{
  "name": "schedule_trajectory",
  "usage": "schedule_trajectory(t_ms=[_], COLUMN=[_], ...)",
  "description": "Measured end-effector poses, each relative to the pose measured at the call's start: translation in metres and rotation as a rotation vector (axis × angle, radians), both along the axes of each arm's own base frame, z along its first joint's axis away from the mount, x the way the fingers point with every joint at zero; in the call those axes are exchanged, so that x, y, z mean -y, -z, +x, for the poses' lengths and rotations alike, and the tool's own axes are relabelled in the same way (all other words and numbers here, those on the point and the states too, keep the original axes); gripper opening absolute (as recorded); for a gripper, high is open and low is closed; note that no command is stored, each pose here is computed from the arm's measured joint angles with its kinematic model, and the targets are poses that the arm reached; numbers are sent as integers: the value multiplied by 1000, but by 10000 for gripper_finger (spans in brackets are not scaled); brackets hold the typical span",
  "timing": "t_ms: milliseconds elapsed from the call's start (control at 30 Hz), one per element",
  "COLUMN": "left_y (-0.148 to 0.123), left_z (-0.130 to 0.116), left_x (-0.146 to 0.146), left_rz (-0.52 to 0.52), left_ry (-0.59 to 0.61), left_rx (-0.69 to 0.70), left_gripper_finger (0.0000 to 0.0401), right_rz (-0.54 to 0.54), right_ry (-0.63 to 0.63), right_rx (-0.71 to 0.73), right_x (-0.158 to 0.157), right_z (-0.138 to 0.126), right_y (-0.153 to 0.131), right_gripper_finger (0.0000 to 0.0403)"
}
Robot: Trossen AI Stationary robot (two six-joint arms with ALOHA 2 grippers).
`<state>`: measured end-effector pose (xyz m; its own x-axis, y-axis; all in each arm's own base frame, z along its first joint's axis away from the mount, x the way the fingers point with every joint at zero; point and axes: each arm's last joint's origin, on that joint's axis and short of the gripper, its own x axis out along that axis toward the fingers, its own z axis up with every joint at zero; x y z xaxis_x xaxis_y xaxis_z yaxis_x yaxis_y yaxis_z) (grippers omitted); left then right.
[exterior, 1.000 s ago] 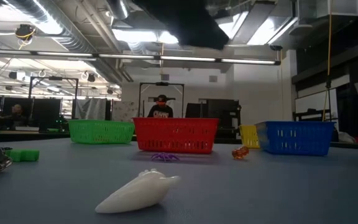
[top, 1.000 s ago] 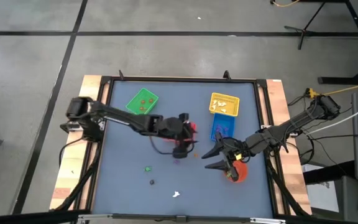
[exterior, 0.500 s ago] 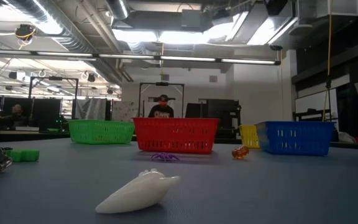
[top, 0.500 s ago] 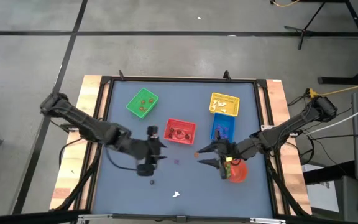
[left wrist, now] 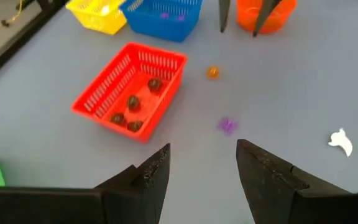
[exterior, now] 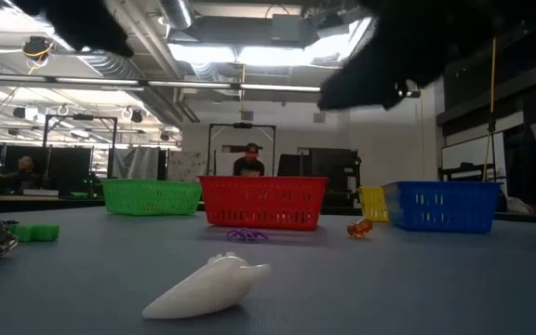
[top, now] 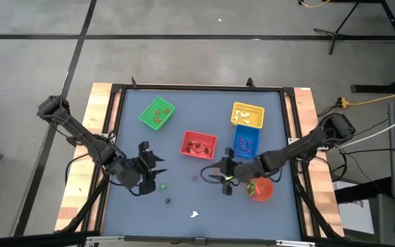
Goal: Sort Halloween decoration
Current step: Put the orange pumpkin toy into the green bin
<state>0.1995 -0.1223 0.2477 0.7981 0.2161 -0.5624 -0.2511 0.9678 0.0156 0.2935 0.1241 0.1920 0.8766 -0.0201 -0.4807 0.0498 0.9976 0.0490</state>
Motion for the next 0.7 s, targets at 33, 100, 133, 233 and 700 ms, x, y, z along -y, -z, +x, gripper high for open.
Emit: schedule_trajectory(t_ms=[33,100,133,233,700], left_y=[3,9,12,15,15], left_z=[-1,-2,-3,-3,-2], left_x=[0,-1,-2,-2,-2], left_rz=[-7,-23,-26,-27,-38], left_ry=[-7,-24,-30,-32,-29], left_rx=[-5,-8,-12,-15,1], left_gripper_finger=[169,169,169,169,169], right_rz=[-4,-22,-33,-58,-60], right_ry=[-7,-13,-16,-12,135], right_rx=[-22,-69,-95,-146,-277], right_x=[-1,-2,-2,-2,0], right_z=[1,2,2,2,1], right_y=[5,16,21,32,68], right_gripper_finger=[175,175,175,175,175])
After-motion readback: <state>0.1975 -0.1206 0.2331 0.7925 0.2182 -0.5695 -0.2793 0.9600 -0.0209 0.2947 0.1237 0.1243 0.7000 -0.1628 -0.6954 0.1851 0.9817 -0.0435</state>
